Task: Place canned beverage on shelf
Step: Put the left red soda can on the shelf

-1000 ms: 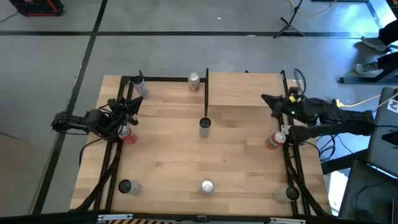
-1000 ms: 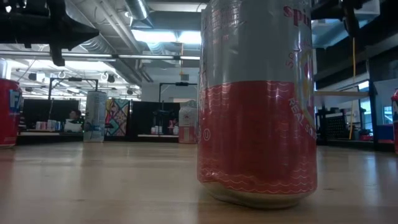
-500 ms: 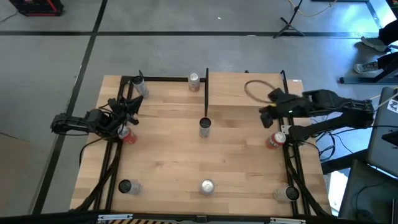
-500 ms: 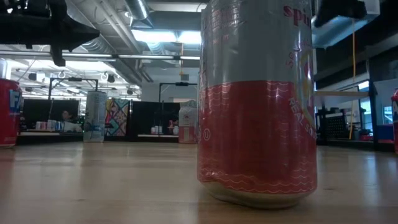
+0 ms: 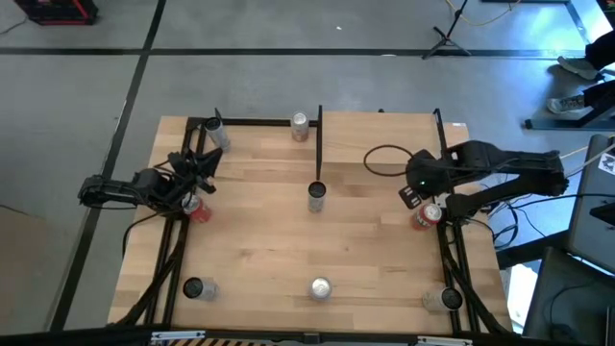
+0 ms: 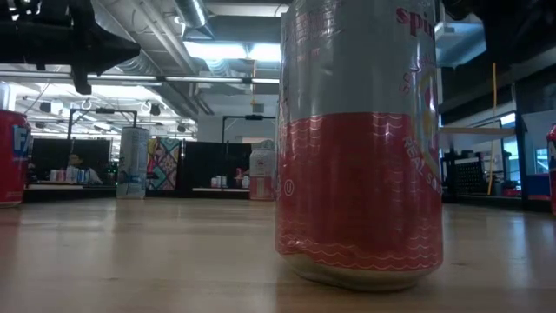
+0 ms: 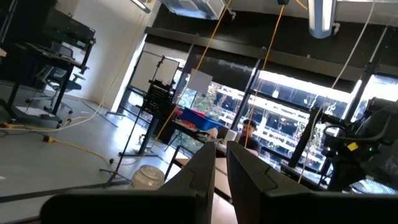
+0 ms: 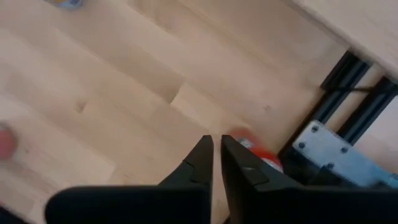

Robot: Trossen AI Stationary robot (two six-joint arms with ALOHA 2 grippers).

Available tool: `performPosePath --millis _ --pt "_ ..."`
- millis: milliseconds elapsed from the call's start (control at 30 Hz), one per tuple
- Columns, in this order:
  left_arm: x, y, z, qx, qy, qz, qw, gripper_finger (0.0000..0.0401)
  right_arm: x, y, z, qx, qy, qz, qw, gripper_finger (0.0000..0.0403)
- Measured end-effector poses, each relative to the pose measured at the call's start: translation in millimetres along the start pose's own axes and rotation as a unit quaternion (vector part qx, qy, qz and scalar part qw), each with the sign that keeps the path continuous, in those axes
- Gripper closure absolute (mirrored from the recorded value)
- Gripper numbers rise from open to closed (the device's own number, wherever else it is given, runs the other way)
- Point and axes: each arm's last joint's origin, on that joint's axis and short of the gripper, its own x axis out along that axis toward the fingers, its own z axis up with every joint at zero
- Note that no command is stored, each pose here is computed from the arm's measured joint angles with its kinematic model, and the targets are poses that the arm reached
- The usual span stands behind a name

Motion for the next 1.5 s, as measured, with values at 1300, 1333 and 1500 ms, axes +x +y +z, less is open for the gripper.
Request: performPosePath --millis 1300,1333,1500 --pt "0 0 -2 -0.007 0.006 0.001 1.0 0.0365 49 -19 -24 -0.332 0.122 0.006 0.935 0.0107" --pt "0 0 -2 -0.007 0.006 0.001 1.0 0.0365 52 -20 -25 -0.333 0.129 0.008 0.934 0.0107" --pt "0 0 -2 -0.007 0.006 0.001 1.0 0.0365 69 -24 -31 -0.332 0.173 -0.003 0.927 0.0107"
